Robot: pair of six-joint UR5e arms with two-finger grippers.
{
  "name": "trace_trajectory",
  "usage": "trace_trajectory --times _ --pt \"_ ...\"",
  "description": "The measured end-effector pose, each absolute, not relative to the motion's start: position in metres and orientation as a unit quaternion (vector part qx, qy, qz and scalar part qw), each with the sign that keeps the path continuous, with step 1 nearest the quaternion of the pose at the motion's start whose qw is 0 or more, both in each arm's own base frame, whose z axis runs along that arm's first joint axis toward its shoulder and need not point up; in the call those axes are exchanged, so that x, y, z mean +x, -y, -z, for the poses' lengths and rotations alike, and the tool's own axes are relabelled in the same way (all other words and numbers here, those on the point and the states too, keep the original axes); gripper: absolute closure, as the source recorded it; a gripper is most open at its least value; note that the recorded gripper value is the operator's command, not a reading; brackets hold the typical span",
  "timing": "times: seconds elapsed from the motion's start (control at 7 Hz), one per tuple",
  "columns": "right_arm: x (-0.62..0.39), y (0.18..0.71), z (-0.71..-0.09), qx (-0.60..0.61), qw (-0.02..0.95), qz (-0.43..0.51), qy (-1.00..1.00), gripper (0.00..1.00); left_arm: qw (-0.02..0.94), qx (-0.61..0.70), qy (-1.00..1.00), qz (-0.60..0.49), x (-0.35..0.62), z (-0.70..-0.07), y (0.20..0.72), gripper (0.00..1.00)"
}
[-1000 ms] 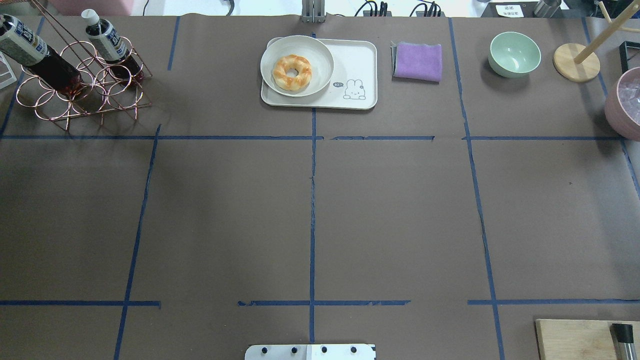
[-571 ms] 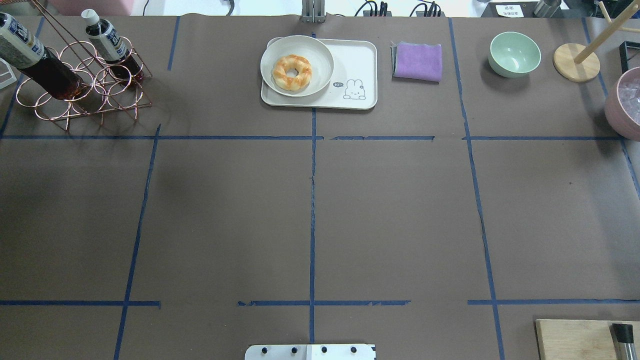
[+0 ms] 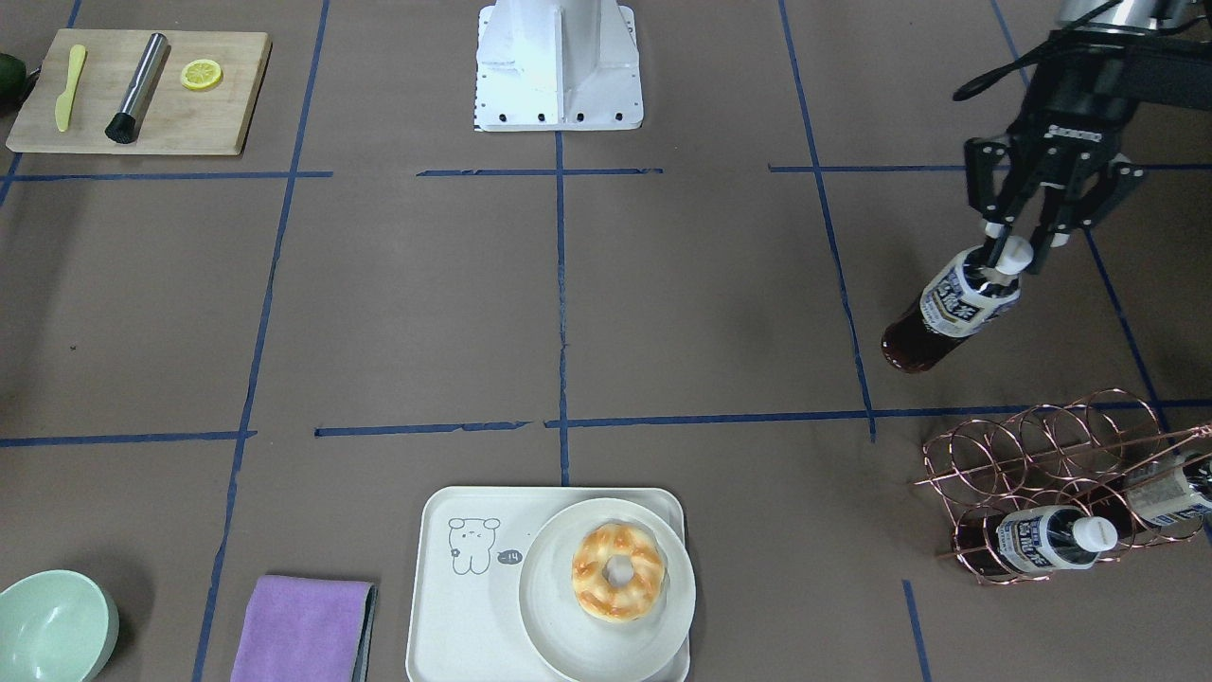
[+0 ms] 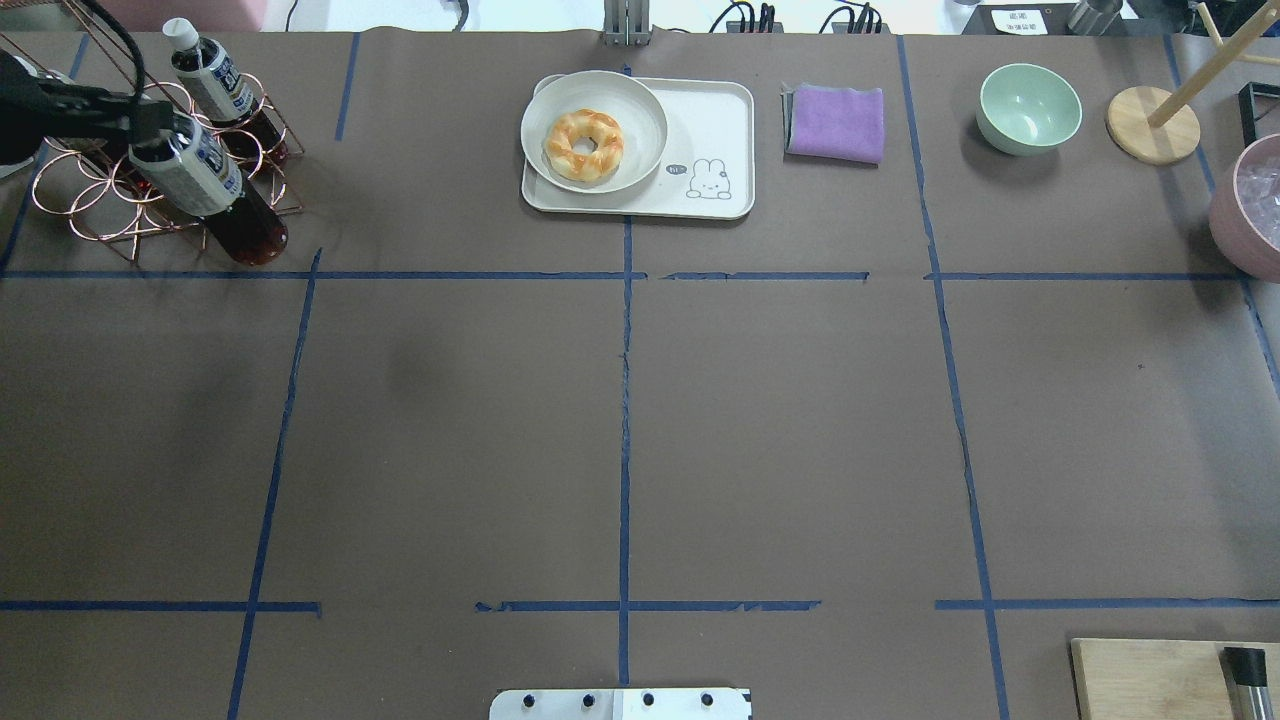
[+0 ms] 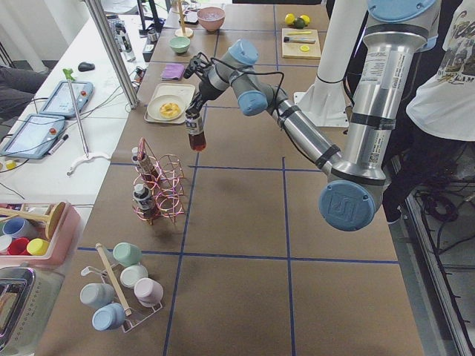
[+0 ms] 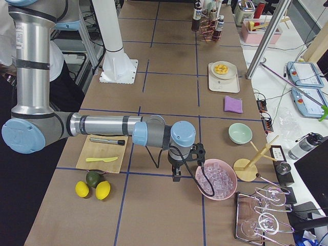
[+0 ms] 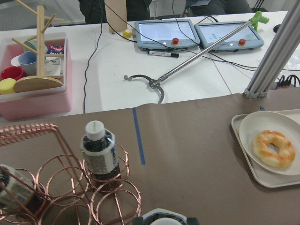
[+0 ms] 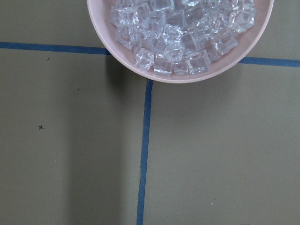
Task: Place tea on tray
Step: 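Lift the tea bottle out and carry it toward the cream tray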
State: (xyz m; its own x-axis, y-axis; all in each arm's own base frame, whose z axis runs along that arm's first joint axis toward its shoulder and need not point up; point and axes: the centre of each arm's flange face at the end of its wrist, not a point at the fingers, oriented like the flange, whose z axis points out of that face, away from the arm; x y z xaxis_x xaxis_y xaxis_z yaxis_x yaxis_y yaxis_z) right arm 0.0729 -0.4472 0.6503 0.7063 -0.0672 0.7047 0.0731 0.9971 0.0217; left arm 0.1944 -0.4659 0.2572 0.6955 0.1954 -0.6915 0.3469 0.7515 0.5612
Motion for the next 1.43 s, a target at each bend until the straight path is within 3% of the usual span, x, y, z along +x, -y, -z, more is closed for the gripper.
trace_trajectory --times 0.57,1.0,1.43 --pt "0.072 0.447 -0.649 -0.003 0.922 0.038 0.386 0.00 0.857 0.295 -0.403 0.127 0.386 -0.140 0.403 0.98" --pt "0.072 0.448 -0.648 -0.002 0.922 0.038 0.387 0.00 0.851 0.291 -0.398 0.178 0.482 -0.087 0.414 0.98" --pt "0.072 0.449 -0.647 -0.002 0.922 0.039 0.386 0.00 0.855 0.302 -0.378 0.189 0.526 -0.078 0.416 0.88"
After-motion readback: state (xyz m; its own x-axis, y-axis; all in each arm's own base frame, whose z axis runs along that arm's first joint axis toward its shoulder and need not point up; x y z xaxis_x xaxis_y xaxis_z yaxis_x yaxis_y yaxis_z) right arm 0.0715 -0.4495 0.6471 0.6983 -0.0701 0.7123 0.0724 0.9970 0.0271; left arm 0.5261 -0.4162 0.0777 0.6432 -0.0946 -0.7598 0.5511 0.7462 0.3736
